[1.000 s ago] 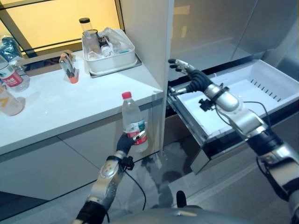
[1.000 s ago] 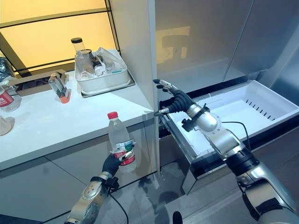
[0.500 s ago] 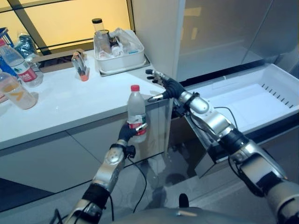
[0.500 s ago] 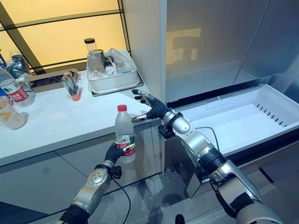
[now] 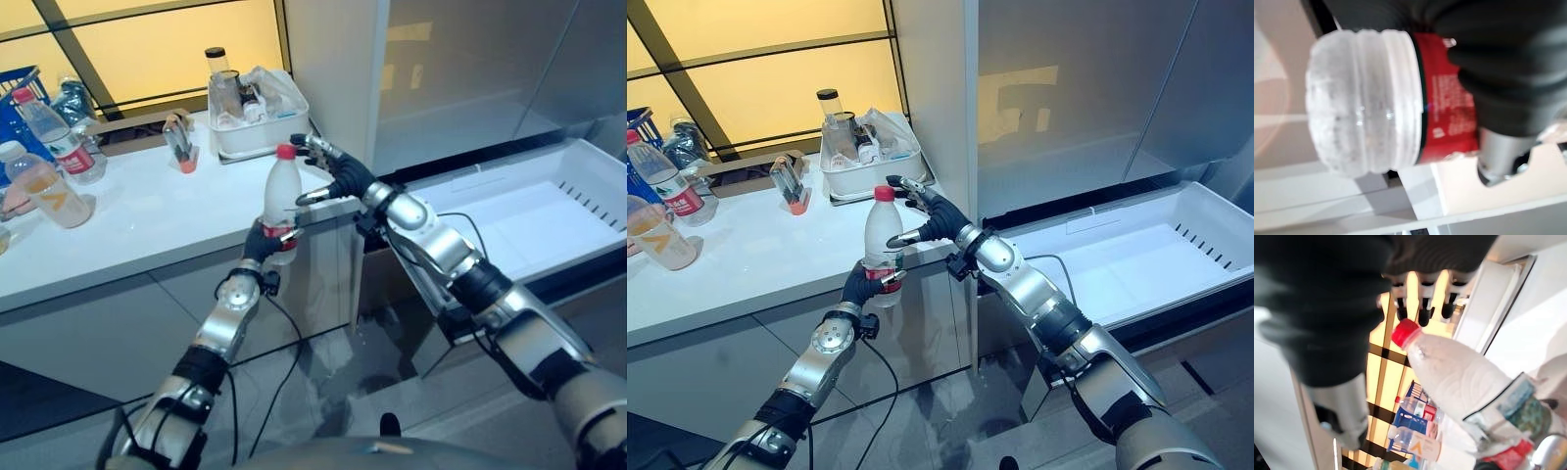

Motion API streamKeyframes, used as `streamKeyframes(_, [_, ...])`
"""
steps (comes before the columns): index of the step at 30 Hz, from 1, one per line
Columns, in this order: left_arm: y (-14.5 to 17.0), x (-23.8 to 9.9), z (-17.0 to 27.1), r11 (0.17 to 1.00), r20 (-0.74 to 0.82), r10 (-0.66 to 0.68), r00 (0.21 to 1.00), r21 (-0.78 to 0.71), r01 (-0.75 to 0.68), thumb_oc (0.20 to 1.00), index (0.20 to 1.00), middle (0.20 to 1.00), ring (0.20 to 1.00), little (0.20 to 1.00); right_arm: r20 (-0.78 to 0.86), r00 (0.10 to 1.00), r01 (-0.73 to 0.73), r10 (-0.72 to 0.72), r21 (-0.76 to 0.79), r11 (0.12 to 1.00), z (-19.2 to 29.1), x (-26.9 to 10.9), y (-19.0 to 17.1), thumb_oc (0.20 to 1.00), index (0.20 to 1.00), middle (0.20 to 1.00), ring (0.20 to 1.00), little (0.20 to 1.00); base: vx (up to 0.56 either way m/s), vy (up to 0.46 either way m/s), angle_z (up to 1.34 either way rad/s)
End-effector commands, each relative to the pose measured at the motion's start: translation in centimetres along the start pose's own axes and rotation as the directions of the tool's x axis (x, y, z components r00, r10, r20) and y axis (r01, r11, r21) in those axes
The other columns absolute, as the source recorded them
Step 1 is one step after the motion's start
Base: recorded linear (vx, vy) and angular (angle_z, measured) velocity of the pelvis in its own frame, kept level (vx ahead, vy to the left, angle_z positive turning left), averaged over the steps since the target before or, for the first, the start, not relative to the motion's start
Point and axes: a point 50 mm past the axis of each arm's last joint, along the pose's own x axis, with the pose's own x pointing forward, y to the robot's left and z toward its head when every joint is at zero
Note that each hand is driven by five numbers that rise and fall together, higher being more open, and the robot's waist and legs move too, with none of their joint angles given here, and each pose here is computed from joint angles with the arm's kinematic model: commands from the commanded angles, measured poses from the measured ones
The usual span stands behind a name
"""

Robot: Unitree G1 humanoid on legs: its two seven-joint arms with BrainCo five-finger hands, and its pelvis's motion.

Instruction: Take the drinks into the refrigerator

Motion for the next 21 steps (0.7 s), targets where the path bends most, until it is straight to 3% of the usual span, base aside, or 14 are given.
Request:
streamKeyframes(1, [1.3, 2.4, 10.3, 1.0, 0.439, 0.026, 0.898, -0.013, -0.023, 0.2, 0.2, 0.2, 0.2, 0.2, 0.018, 0.995, 0.099, -0.098, -0.059, 0.993, 0.6, 0.5, -2.4, 1.0, 1.0, 1.0, 1.0, 1.0, 0.0, 0.0, 0.0])
streamKeyframes(9, [-0.2, 1.6, 11.9, 0.994, 0.508, -0.024, 0.861, -0.077, 0.074, 0.2, 0.2, 0.2, 0.2, 0.2, -0.094, 0.99, 0.107, -0.107, -0.01, 0.994, -2.0, 0.7, -2.3, 1.0, 1.0, 1.0, 1.0, 1.0, 0.0, 0.0, 0.0])
streamKeyframes(16, [0.0, 1.2, 13.6, 0.997, 0.581, -0.015, 0.813, -0.05, 0.054, 0.2, 0.2, 0.2, 0.2, 0.2, -0.048, 0.998, 0.051, -0.044, 0.151, 0.987, 0.0, 2.6, -2.4, 1.0, 1.0, 1.0, 1.0, 1.0, 0.0, 0.0, 0.0])
streamKeyframes(21, [-0.4, 0.8, 13.4, 0.991, 0.584, -0.033, 0.811, -0.087, 0.102, 0.2, 0.2, 0.2, 0.2, 0.2, -0.007, 1.0, 0.012, -0.011, 0.109, 0.994, 1.9, 3.8, -2.8, 1.0, 1.0, 1.0, 1.0, 1.0, 0.0, 0.0, 0.0])
